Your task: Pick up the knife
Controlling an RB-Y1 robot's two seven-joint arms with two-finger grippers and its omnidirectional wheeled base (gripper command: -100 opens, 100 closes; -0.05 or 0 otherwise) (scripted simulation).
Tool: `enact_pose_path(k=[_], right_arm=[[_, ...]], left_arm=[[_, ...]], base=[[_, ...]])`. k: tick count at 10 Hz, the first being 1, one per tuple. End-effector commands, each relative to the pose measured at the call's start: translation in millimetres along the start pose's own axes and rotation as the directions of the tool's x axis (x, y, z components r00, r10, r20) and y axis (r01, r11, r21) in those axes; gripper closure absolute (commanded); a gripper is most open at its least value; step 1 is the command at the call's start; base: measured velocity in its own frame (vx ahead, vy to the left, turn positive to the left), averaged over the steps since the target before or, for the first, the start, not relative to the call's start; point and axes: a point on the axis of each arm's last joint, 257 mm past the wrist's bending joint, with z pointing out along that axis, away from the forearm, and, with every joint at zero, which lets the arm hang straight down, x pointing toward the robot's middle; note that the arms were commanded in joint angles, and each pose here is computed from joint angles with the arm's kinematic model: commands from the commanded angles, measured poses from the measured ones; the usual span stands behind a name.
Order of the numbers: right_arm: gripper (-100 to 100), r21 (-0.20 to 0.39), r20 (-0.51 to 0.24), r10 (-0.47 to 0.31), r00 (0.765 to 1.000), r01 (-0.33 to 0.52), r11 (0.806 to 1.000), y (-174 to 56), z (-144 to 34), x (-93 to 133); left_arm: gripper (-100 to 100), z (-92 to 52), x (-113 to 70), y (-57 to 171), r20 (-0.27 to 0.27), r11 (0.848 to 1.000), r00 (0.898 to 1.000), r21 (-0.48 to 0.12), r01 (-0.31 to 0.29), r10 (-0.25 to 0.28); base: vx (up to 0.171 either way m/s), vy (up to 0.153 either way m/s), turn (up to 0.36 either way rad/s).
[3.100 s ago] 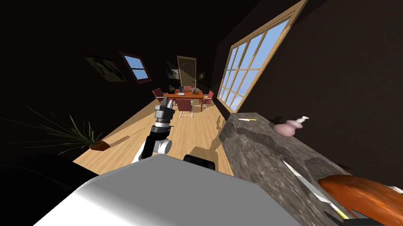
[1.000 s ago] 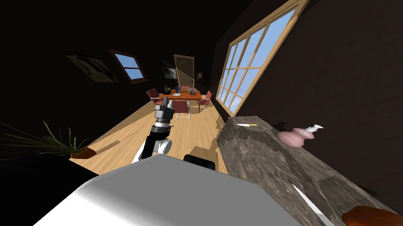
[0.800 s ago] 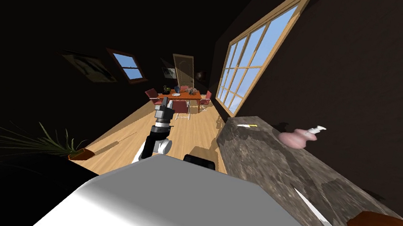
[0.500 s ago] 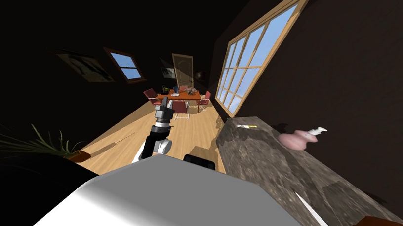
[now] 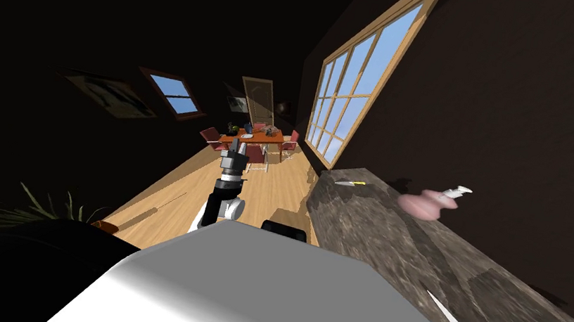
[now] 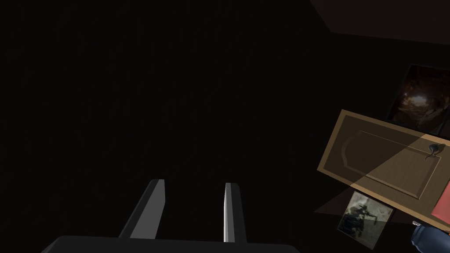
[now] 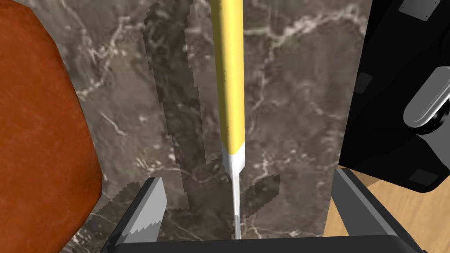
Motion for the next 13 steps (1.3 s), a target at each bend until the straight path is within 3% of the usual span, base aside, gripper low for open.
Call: enact_pose_path(k=[1,3,4,5,6,9,10,11,13], right_arm=[[-100,-0.033,-0.020,0.012,1.000,-0.012,0.999,11.1,-0.7,8.6],[-100,-0.075,-0.053,0.028,0.998,-0.032,0.997,26.4,-5.2,22.6],[-100,-0.060,-0.044,0.023,0.999,-0.025,0.998,20.3,-4.5,19.9],[0,-0.064,-0.044,0.024,0.999,-0.027,0.998,21.4,-5.0,20.5],[-100,-0.061,-0.045,0.035,0.998,-0.037,0.997,28.9,0.8,28.2],[-100,-0.058,-0.045,0.055,0.997,-0.058,0.997,45.8,13.3,42.4],[-100,-0.060,-0.045,0.051,0.998,-0.054,0.997,42.1,9.9,40.8],[100,-0.059,-0.046,0.052,0.998,-0.054,0.997,42.5,10.4,41.5],[100,-0.059,-0.045,0.052,0.998,-0.055,0.997,42.6,10.4,41.5]], left_arm=[[0,0.0,0.0,0.0,0.000,1.000,1.000,0.000,0.000,0.000],[0,0.0,0.0,0.0,0.000,1.000,1.000,0.000,0.000,0.000],[0,0.0,0.0,0.0,0.000,1.000,1.000,0.000,0.000,0.000],[0,0.0,0.0,0.0,0.000,1.000,1.000,0.000,0.000,0.000],[0,0.1,0.0,0.0,0.000,1.000,1.000,0.000,0.000,0.000],[0,0.1,0.0,0.0,0.000,1.000,1.000,0.000,0.000,0.000],[0,0.1,0.1,0.0,0.000,1.000,1.000,0.000,0.000,0.000],[0,0.1,0.0,0.0,0.000,1.000,1.000,0.000,0.000,0.000],[0,0.1,0.1,0.0,0.000,1.000,1.000,0.000,0.000,0.000]], base=[[0.126,-0.041,-0.020],[0.115,-0.040,-0.020],[0.054,-0.013,-0.003],[0.010,-0.003,0.004],[0.016,-0.010,0.082],[0.017,-0.026,0.072],[0.006,-0.010,0.016],[0.000,0.000,0.000],[0.000,0.000,0.000]])
